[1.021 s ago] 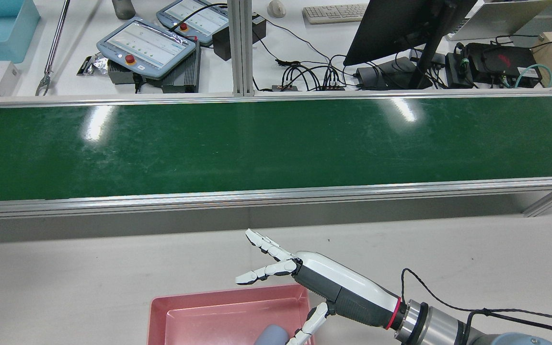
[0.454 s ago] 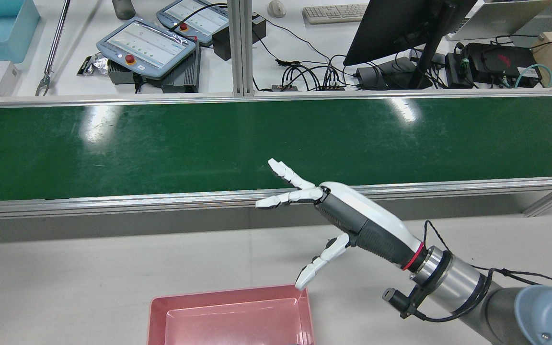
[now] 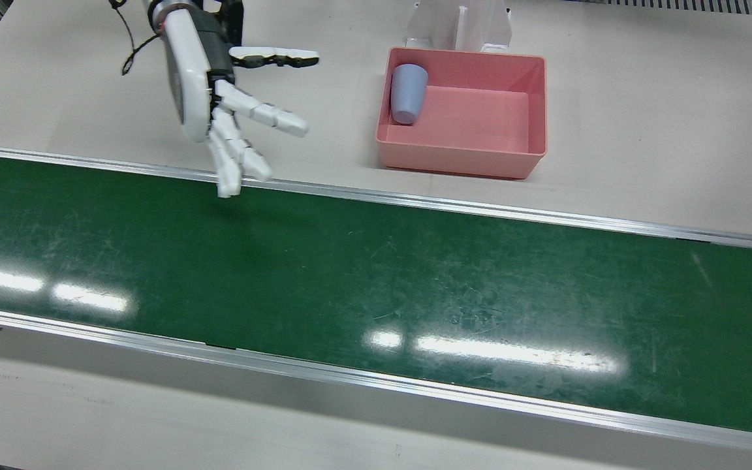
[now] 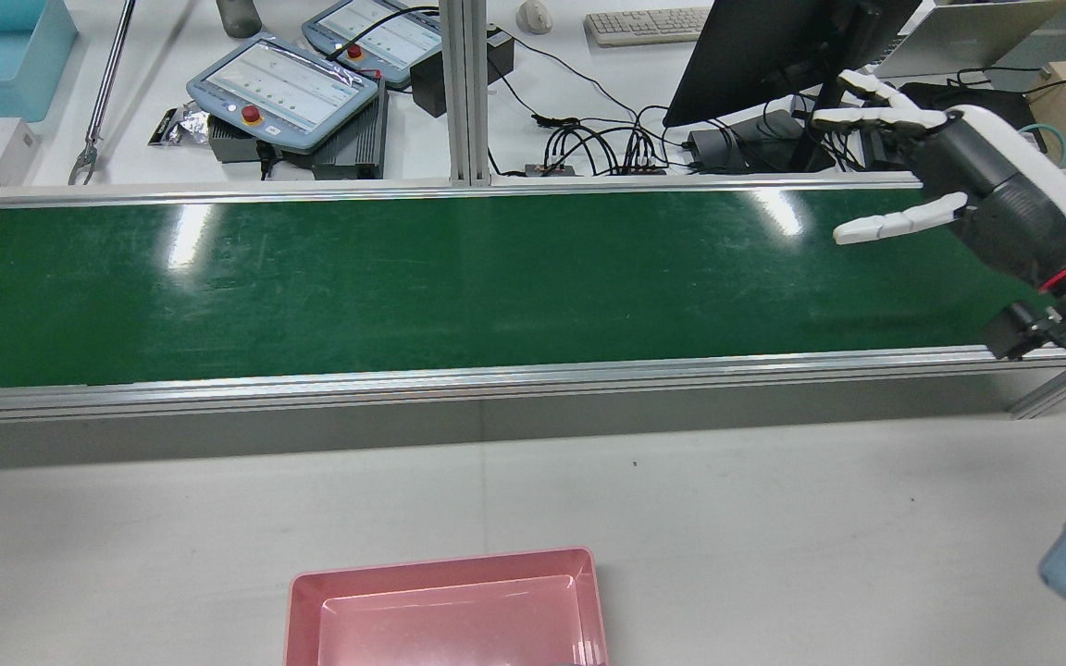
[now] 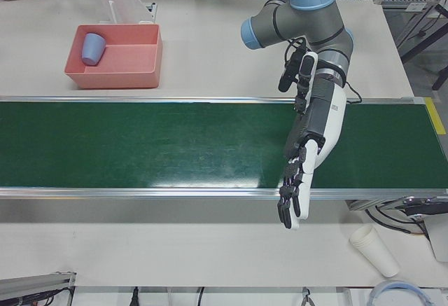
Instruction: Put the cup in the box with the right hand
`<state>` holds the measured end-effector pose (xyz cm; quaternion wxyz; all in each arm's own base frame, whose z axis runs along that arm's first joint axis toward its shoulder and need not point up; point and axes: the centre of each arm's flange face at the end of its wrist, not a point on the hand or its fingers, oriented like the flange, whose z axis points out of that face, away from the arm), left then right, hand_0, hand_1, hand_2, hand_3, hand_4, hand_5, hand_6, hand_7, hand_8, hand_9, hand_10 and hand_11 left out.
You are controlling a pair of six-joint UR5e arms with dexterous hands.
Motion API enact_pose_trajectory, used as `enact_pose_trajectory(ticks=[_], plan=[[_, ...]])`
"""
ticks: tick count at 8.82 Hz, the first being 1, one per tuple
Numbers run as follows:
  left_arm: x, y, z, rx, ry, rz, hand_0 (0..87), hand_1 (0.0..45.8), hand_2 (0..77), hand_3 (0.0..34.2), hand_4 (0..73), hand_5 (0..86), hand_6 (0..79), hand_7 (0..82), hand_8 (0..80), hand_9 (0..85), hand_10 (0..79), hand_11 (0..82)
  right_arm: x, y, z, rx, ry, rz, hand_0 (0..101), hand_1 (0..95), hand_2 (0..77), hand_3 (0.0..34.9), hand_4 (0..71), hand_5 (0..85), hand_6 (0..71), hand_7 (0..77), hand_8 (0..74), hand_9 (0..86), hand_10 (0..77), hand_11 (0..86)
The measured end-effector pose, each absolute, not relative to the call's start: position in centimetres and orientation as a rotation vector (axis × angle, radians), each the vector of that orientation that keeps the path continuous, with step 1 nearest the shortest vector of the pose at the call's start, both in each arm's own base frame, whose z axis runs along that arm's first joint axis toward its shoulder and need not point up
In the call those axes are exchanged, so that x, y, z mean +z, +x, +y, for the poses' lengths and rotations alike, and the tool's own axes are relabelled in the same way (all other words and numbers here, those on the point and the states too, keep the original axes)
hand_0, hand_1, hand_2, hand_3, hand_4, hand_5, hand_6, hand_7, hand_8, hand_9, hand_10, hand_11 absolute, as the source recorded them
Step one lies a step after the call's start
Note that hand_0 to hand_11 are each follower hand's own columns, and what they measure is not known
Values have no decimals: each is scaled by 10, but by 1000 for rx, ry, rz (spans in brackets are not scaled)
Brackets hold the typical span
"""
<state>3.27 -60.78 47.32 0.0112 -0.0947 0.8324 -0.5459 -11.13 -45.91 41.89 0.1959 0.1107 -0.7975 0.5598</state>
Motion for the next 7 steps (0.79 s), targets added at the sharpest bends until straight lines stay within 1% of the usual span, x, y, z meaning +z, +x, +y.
enact_pose_trajectory(ticks=[1, 2, 3, 4, 5, 6, 7], plan=[[473, 33, -608, -1702, -296, 2597, 0, 5, 0, 0, 11, 0, 0, 0, 0, 0, 0, 0, 467, -67, -477, 1671, 346, -2152, 627, 245, 87, 0, 104, 82, 22, 136, 0, 22, 0, 5], [473, 33, -608, -1702, -296, 2597, 0, 5, 0, 0, 11, 0, 0, 0, 0, 0, 0, 0, 518, -25, -491, 1769, 387, -2085, 612, 273, 136, 0, 76, 82, 44, 109, 5, 16, 0, 5], [473, 33, -608, -1702, -296, 2597, 0, 5, 0, 0, 11, 0, 0, 0, 0, 0, 0, 0, 566, -2, -498, 1861, 390, -2026, 596, 262, 147, 0, 44, 82, 49, 82, 5, 16, 0, 5], [473, 33, -608, -1702, -296, 2597, 0, 5, 0, 0, 11, 5, 0, 0, 0, 0, 0, 0, 621, 7, -499, 1975, 348, -1952, 595, 196, 93, 0, 60, 82, 27, 33, 5, 11, 0, 5], [473, 33, -608, -1703, -296, 2596, 0, 5, 0, 0, 11, 0, 0, 0, 0, 0, 0, 0, 658, 7, -499, 2041, 300, -1922, 622, 207, 11, 0, 82, 71, 27, 38, 0, 5, 0, 11], [474, 33, -607, -1704, -296, 2596, 0, 5, 0, 0, 11, 0, 0, 0, 0, 0, 0, 0, 673, 3, -504, 2031, 270, -1976, 622, 207, 11, 0, 82, 71, 27, 38, 0, 5, 0, 11], [474, 33, -607, -1704, -296, 2596, 0, 5, 0, 0, 11, 0, 0, 0, 0, 0, 0, 0, 675, 3, -510, 1996, 260, -2054, 557, 224, 11, 0, 44, 60, 11, 16, 5, 5, 0, 11]])
